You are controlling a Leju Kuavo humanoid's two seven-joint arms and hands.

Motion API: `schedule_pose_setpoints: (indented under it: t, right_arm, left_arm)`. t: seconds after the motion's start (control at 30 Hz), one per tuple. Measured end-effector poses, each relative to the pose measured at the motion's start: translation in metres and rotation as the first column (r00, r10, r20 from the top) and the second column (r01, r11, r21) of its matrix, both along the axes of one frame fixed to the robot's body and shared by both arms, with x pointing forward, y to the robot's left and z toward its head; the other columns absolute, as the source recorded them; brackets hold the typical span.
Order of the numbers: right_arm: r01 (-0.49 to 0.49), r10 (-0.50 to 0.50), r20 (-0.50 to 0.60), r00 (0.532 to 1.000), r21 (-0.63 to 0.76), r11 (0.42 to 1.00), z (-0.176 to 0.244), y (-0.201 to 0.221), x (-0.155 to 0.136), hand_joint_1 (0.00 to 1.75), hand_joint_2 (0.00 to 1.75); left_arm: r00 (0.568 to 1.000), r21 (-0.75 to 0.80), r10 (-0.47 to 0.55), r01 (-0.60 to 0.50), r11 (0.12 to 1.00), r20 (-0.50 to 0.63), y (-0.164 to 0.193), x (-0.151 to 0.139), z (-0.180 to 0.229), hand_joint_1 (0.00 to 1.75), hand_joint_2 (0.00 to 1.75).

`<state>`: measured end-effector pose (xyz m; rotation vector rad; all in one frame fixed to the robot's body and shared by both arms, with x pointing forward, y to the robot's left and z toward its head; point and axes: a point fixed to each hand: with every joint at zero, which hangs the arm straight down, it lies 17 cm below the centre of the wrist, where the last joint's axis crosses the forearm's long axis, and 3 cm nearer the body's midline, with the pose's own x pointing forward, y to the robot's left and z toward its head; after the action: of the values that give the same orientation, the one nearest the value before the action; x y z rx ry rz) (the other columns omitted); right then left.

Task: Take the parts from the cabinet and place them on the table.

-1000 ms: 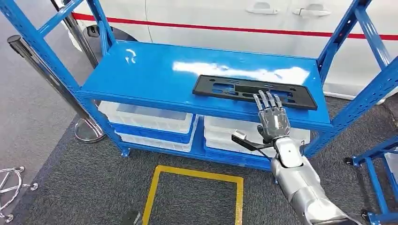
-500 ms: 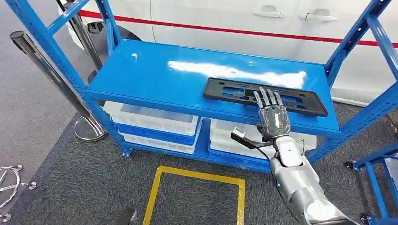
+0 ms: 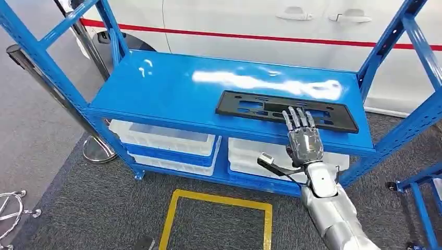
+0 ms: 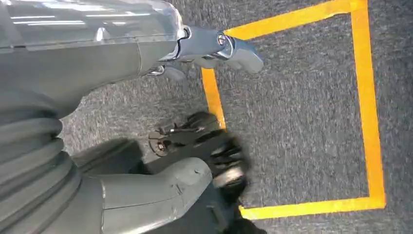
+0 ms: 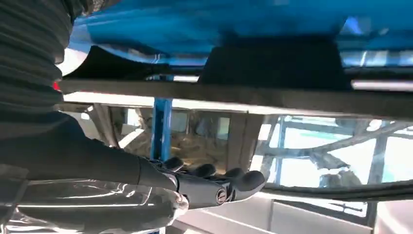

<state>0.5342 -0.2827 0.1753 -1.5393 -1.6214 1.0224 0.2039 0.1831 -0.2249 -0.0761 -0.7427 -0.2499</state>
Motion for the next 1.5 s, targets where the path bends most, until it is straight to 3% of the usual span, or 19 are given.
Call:
schedule_pose_setpoints:
  t: [0.67,1.5]
  right_arm:
    - [0.02,-0.022,0.033,0.999,0.061,0.998,0.006,-0.014,-0.014,0.0,1.75]
    - [0.047,-0.052,0.048,0.997,0.096,0.994,0.009,-0.021,-0.021,0.0,1.75]
  left_arm:
    - [1.0,-0.005,0.007,-0.007,1.0,-0.006,0.001,-0.009,-0.002,0.0,1.75]
    - [1.0,-0.001,0.0,0.0,1.0,0.02,-0.001,0.001,0.002,0.0,1.75]
